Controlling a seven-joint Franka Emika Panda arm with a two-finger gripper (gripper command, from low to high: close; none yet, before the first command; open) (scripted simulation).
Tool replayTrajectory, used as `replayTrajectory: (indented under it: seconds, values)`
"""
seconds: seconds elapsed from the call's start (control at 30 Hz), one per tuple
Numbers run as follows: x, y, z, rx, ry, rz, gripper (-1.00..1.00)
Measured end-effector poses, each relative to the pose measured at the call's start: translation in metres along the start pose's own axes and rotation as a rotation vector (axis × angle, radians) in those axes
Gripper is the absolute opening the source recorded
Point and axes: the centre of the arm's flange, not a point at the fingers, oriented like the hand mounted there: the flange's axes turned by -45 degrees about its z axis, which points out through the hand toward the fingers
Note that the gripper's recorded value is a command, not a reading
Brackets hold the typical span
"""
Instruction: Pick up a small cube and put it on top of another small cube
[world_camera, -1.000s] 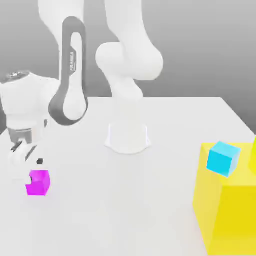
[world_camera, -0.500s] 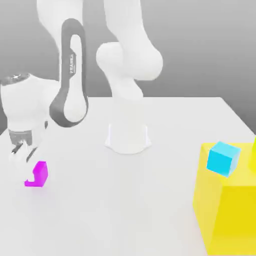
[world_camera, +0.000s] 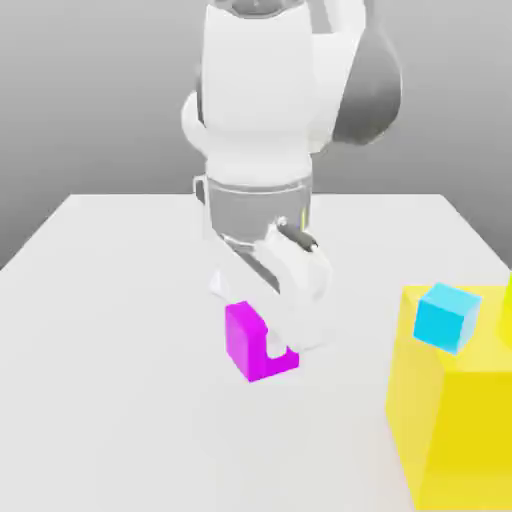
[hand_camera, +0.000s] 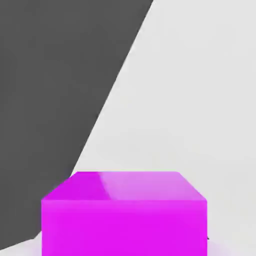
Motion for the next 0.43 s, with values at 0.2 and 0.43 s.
replayTrajectory:
  seconds: [0.2,0.43]
  values:
    - [-0.151,-0.041,-0.049,-0.016,-0.008,-0.193,-1.00]
    - [-0.240,-0.048,-0.022,-0.033,-0.006,-0.306,1.00]
